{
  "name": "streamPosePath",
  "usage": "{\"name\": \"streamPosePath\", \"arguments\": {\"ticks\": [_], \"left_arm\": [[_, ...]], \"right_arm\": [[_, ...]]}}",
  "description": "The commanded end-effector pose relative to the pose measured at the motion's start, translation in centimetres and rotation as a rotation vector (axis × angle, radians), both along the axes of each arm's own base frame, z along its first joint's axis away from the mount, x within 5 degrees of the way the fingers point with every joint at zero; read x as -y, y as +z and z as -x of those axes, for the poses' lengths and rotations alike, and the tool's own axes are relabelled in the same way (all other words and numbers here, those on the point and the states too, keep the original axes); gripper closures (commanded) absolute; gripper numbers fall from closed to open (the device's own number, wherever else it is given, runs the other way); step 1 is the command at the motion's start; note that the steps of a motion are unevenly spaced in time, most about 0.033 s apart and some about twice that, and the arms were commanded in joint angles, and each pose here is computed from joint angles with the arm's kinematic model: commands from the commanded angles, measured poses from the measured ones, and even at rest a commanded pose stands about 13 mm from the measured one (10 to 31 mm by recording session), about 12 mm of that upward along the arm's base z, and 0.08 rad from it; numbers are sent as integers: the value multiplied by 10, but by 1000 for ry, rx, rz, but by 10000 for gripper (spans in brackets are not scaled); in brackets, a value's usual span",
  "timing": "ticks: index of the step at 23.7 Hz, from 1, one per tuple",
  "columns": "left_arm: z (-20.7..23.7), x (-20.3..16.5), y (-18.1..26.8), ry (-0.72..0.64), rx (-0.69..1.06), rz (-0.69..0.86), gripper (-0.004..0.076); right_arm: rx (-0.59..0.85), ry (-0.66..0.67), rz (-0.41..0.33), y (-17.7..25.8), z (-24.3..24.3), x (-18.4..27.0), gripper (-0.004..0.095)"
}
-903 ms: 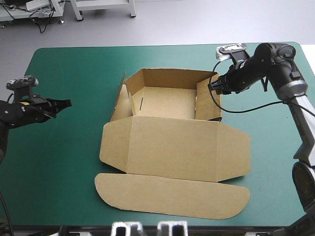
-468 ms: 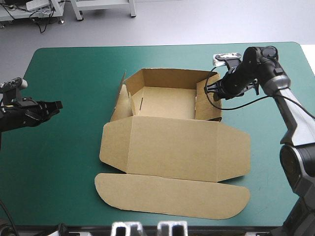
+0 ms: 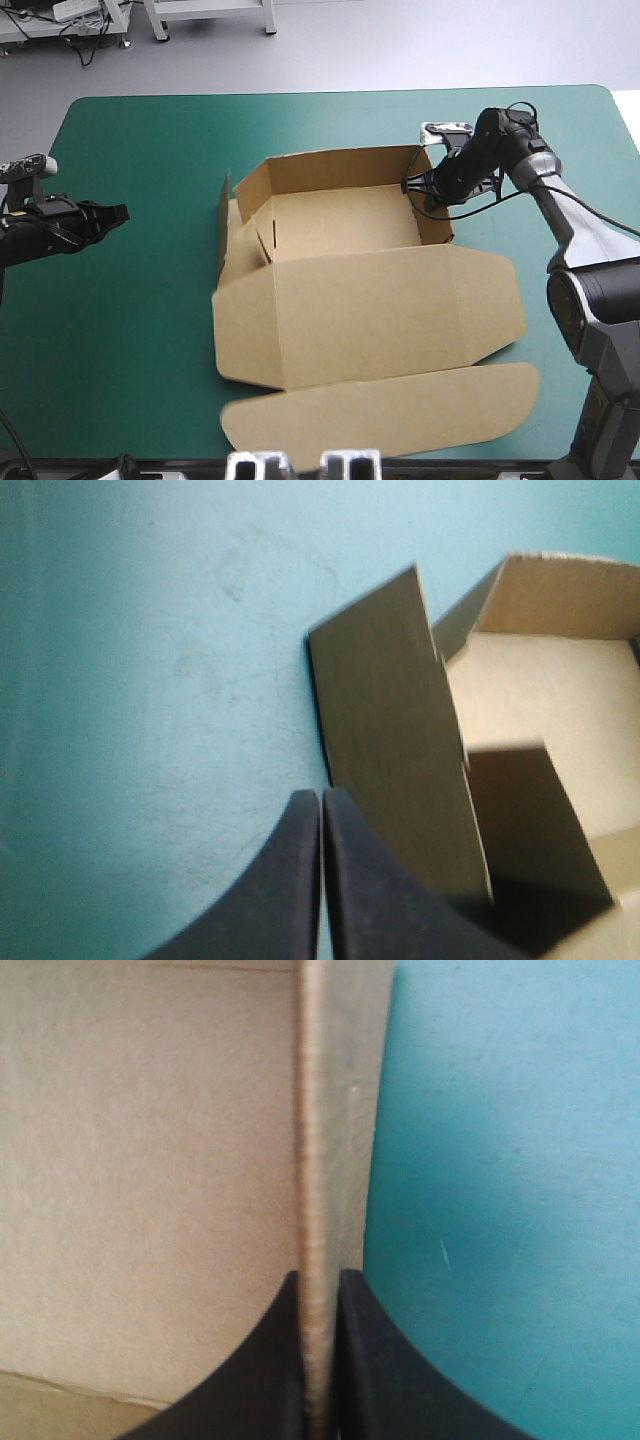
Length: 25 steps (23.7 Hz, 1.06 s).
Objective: Fold the box
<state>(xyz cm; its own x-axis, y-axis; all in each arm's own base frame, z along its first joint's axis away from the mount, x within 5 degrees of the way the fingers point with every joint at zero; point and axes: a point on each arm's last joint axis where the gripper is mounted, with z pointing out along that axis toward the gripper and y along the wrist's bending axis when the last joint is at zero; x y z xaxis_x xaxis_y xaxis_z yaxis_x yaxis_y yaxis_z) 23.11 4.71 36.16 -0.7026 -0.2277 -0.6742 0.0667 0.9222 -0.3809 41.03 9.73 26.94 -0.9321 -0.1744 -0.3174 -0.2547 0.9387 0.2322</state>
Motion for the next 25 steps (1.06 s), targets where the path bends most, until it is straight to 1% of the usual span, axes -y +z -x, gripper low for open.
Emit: {"name": "streamPosePath", "arguments": {"ticks": [1, 4, 8, 10, 11, 12, 14, 15, 16, 17, 18, 19, 20, 25], "left_arm": [[-6, -4, 13, 33, 80, 16, 727], [-13, -14, 3, 55, 41, 53, 727], [-24, -20, -7, 24, 20, 148, 727], [-29, -19, -10, -8, 26, 204, 727], [-34, -17, -11, -33, 42, 256, 727], [-36, -17, -12, -45, 48, 272, 727], [-38, -13, -9, -90, 86, 331, 727], [-38, -9, -3, -123, 132, 391, 727], [-38, -7, 0, -141, 151, 418, 727], [-36, -1, 8, -198, 189, 499, 727], [-34, 2, 13, -241, 214, 554, 727], [-34, 3, 15, -241, 222, 565, 727], [-33, 8, 17, -257, 224, 562, 727], [-33, 29, 20, -330, 219, 578, 727]], "right_arm": [[98, 13, -57, 46, 13, -1, 913], [157, 13, -78, 71, 26, 1, 913], [258, 6, -108, 110, 48, 7, 913], [306, -10, -144, 130, 61, 13, 913], [356, -21, -180, 151, 74, 19, 913], [375, -23, -192, 159, 78, 21, 913], [445, -15, -197, 189, 97, 27, 913], [488, -6, -201, 206, 108, 29, 913], [511, -5, -205, 215, 113, 29, 913], [542, 2, -214, 227, 120, 29, 913], [552, 12, -226, 233, 124, 29, 913], [553, 18, -235, 236, 126, 28, 913], [549, 23, -252, 236, 127, 27, 913], [556, 34, -259, 236, 126, 23, 913]]}}
